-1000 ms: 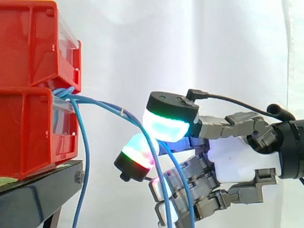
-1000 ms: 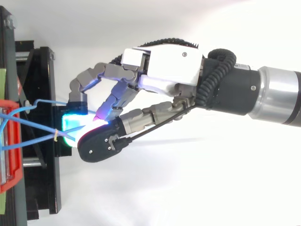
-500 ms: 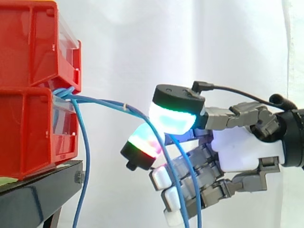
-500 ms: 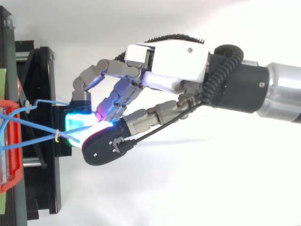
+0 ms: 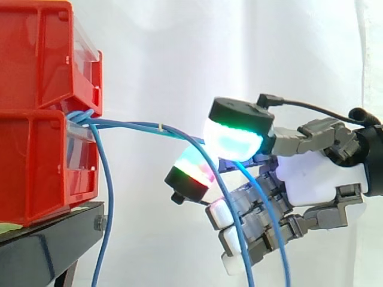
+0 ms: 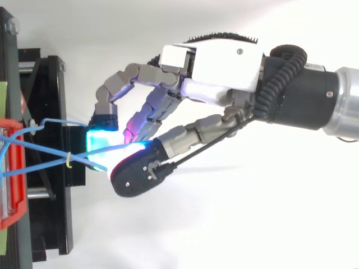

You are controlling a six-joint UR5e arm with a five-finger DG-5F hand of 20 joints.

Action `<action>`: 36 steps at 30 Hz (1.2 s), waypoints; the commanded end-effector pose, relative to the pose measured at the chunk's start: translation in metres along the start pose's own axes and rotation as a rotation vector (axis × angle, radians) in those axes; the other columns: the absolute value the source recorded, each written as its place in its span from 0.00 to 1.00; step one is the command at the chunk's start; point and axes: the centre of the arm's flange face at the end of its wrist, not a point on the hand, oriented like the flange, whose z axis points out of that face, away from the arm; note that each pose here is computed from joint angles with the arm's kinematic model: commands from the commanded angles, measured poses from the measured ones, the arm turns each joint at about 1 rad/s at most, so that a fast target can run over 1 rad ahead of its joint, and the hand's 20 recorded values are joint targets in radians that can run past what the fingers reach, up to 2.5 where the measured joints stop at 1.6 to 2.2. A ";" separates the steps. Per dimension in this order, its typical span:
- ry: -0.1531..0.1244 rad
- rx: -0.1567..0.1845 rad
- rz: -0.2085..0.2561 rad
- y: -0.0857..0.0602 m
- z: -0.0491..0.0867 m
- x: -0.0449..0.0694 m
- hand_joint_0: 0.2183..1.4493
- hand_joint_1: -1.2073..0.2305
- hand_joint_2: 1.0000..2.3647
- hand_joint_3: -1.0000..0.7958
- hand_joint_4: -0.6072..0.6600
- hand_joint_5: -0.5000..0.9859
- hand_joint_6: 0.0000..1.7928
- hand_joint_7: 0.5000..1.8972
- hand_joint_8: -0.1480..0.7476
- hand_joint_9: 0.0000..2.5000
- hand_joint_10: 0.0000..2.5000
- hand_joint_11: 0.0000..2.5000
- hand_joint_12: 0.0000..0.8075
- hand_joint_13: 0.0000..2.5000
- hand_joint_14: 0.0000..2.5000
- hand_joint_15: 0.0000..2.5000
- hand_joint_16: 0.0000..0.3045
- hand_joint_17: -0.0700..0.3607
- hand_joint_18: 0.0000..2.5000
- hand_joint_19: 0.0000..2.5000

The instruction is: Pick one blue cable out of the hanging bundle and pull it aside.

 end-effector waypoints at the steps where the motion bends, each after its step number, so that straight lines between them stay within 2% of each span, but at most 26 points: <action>1: 0.000 -0.004 0.001 0.002 0.000 0.000 0.24 0.41 0.00 0.28 0.47 0.27 0.51 0.32 0.46 0.42 0.01 0.20 0.37 0.39 0.01 0.21 0.16 0.42 0.31 0.18; 8: -0.001 -0.002 0.001 0.003 0.000 -0.001 0.23 0.45 0.00 0.28 0.47 0.27 0.50 0.33 0.47 0.43 0.01 0.20 0.38 0.39 0.01 0.21 0.17 0.43 0.31 0.19; 14: -0.001 -0.004 0.001 0.003 0.000 -0.001 0.29 0.38 0.01 0.38 0.47 0.27 0.50 0.39 0.46 0.42 0.01 0.20 0.36 0.39 0.01 0.21 0.16 0.41 0.30 0.19; 18: -0.001 -0.001 0.000 0.001 0.000 -0.001 0.29 0.32 0.01 0.49 0.41 0.29 0.51 0.41 0.47 0.45 0.01 0.20 0.38 0.41 0.01 0.20 0.17 0.43 0.33 0.17; 22: -0.001 -0.002 -0.001 0.002 0.000 -0.001 0.29 0.30 0.01 0.53 0.34 0.30 0.50 0.42 0.49 0.47 0.01 0.19 0.40 0.43 0.01 0.20 0.19 0.46 0.36 0.15; 30: -0.001 -0.004 0.001 0.003 0.000 -0.001 0.29 0.27 0.00 0.56 0.27 0.32 0.50 0.44 0.47 0.49 0.01 0.18 0.40 0.44 0.01 0.19 0.20 0.48 0.37 0.14; 33: 0.000 -0.002 -0.001 0.004 0.000 0.000 0.30 0.27 0.00 0.57 0.25 0.32 0.50 0.41 0.47 0.50 0.01 0.18 0.40 0.45 0.01 0.20 0.20 0.48 0.38 0.13; 35: -0.003 0.001 -0.003 0.007 -0.003 -0.002 0.28 0.29 0.00 0.55 0.29 0.31 0.49 0.41 0.47 0.50 0.01 0.18 0.40 0.44 0.01 0.20 0.20 0.48 0.37 0.14; 36: -0.003 0.004 -0.004 0.007 -0.003 -0.002 0.28 0.33 0.01 0.48 0.37 0.30 0.49 0.40 0.46 0.47 0.01 0.19 0.39 0.42 0.01 0.21 0.19 0.46 0.33 0.16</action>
